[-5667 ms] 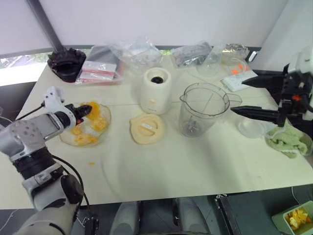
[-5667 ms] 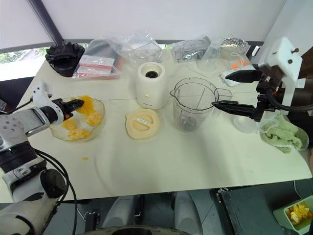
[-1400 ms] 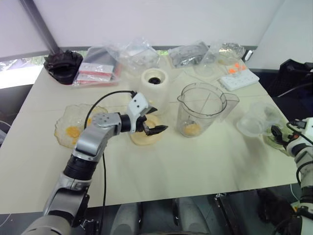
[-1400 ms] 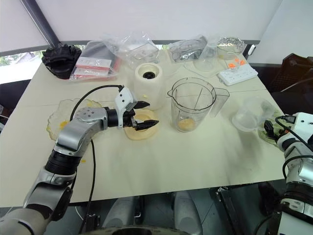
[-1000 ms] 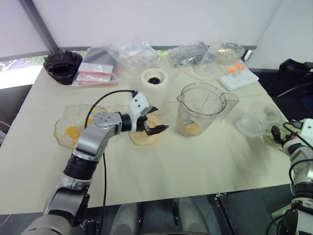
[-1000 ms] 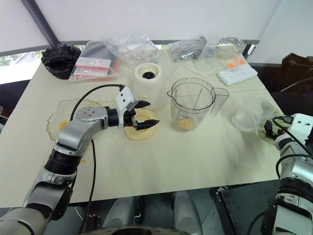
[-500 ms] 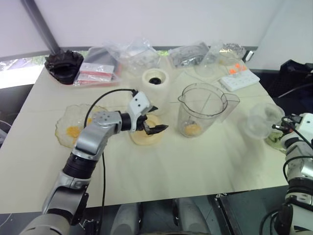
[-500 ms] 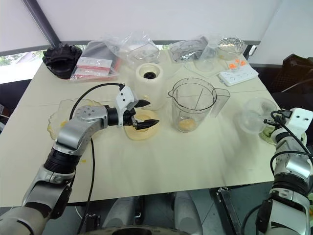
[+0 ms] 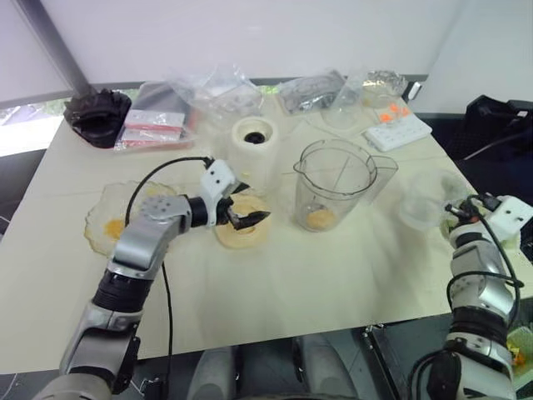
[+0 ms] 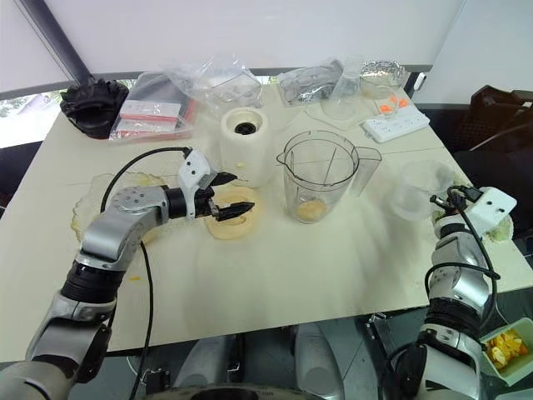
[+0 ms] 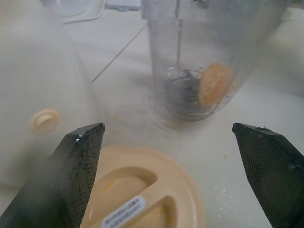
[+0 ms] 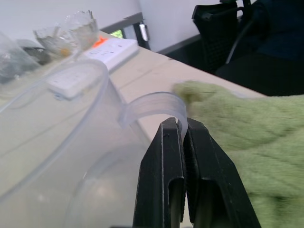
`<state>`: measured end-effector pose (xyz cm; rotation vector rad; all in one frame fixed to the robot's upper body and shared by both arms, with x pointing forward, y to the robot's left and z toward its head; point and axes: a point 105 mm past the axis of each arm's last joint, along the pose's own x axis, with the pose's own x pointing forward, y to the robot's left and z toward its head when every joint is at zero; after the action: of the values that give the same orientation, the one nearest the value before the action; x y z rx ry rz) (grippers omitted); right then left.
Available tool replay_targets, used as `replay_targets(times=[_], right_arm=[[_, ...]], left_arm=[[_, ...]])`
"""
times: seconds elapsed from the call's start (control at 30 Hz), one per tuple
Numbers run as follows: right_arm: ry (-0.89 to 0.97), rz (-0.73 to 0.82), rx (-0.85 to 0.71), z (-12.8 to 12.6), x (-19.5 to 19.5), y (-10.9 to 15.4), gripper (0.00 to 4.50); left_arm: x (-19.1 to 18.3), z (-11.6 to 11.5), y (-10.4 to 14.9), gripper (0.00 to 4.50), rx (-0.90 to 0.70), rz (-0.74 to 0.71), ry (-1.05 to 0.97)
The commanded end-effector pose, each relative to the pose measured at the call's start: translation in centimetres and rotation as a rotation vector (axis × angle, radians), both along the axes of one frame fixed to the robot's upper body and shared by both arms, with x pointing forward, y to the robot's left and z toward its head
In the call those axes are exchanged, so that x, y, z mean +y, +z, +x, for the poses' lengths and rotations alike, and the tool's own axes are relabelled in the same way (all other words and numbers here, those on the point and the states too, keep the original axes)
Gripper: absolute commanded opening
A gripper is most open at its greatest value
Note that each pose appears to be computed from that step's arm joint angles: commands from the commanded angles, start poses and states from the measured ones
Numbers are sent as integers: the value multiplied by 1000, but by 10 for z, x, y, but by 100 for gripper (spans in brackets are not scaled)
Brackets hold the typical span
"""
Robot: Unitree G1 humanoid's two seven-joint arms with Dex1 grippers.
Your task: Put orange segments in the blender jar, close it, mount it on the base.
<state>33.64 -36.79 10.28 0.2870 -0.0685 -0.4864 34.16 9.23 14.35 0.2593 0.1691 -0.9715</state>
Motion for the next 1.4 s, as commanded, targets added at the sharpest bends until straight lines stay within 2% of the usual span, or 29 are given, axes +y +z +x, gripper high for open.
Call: replay_targets(times=[0.03, 0.33, 0.57, 0.73, 1.07, 1.27, 1.4], right_arm=[[10, -50, -138, 6, 10, 43, 1], [33, -126, -204, 12, 23, 73, 1], [64, -234, -281, 13, 22, 128, 1], [155, -339, -304, 16, 36, 177, 1], [322, -596, -280, 7, 70, 236, 1], [388, -750, -256, 0, 90, 251, 1], [449, -781, -234, -5, 102, 251, 1]], left_arm=[[6, 0, 14, 450, -59, -13, 21], [9, -1, 13, 450, -71, -14, 53], [3, -7, 10, 450, -65, -31, 38], [-3, -12, 10, 450, -76, -82, 19], [-6, -8, 13, 450, -101, -115, 26], [-11, -2, 14, 450, -122, -113, 21], [-15, 2, 17, 450, -144, -103, 13]])
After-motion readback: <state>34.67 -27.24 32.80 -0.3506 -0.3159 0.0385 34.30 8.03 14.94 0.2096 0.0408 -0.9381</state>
